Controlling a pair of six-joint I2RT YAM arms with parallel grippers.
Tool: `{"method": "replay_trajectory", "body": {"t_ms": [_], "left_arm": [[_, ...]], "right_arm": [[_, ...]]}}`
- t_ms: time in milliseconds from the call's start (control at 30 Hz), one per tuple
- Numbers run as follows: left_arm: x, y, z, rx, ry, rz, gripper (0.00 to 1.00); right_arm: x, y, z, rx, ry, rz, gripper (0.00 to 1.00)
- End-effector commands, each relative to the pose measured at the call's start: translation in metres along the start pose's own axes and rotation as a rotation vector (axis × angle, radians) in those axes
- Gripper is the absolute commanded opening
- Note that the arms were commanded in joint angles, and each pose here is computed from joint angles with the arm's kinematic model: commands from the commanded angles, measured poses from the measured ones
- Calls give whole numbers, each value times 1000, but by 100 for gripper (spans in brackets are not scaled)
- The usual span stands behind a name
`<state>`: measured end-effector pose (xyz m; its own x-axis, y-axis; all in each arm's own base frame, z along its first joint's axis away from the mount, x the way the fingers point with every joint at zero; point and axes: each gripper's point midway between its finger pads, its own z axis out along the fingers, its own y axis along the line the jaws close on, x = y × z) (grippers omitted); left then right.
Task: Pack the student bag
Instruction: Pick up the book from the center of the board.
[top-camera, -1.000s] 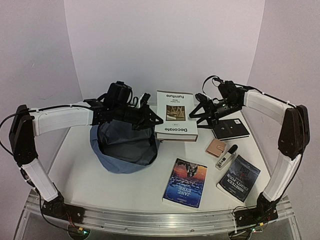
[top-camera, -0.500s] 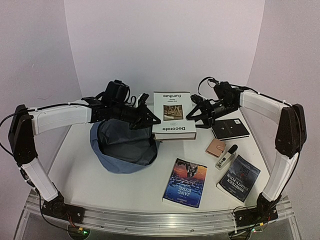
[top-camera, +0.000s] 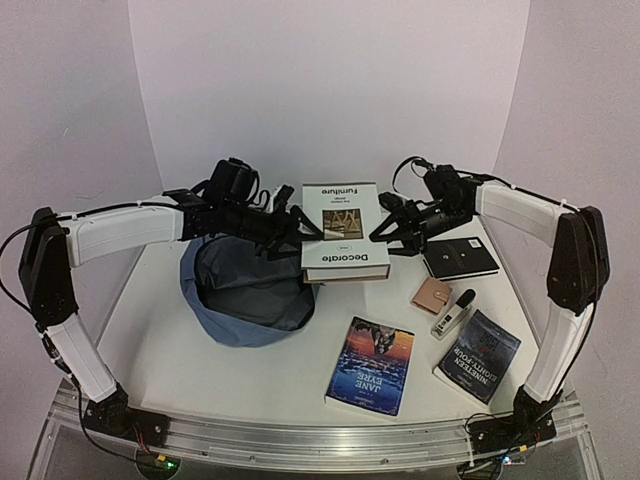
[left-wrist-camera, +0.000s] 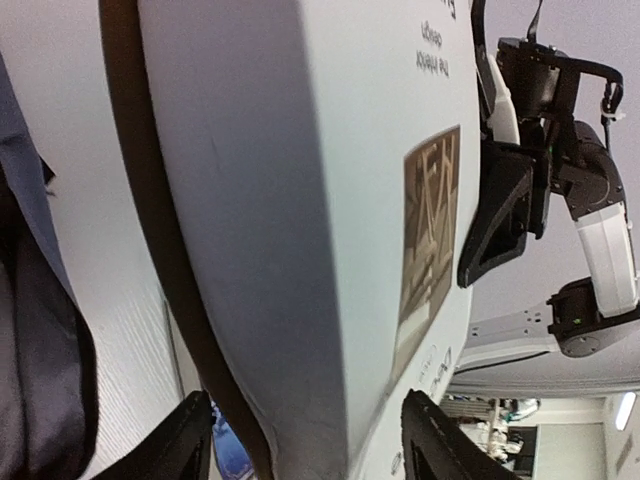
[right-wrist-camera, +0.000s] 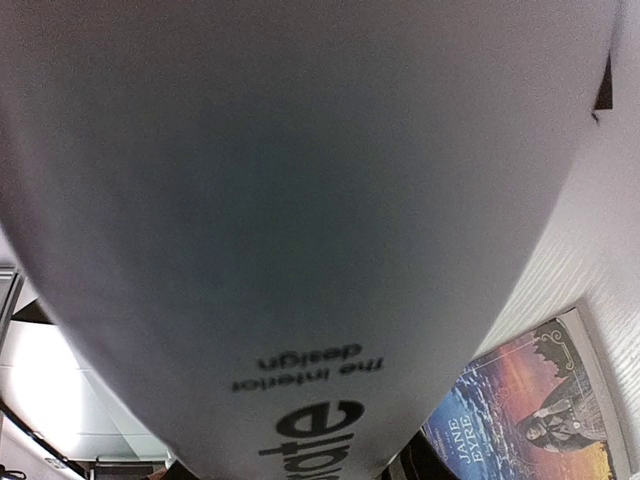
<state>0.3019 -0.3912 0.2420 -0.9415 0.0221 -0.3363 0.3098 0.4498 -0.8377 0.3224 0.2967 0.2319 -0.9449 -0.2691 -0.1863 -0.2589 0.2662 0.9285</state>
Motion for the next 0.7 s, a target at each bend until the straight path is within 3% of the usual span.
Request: {"method": "replay_trajectory", "body": {"t_ms": [0, 100, 267, 500, 667], "left_arm": [[-37, 4, -44, -116, -172, 58, 71], [-48, 42, -70, -385, -209, 90, 76], [-49, 106, -98, -844, -70, 171, 72], [-38, 145, -107, -1051, 210, 376, 67], [-14, 179, -115, -1146, 403, 436, 70]], "right_arm": [[-8, 23, -9, -45, -23, -63, 14], [-9, 12, -19, -3, -53, -46, 11], [-3, -5, -28, 54, -82, -13, 9], [9, -19, -30, 121, -90, -17, 7], [18, -30, -29, 158, -85, -11, 6]]}}
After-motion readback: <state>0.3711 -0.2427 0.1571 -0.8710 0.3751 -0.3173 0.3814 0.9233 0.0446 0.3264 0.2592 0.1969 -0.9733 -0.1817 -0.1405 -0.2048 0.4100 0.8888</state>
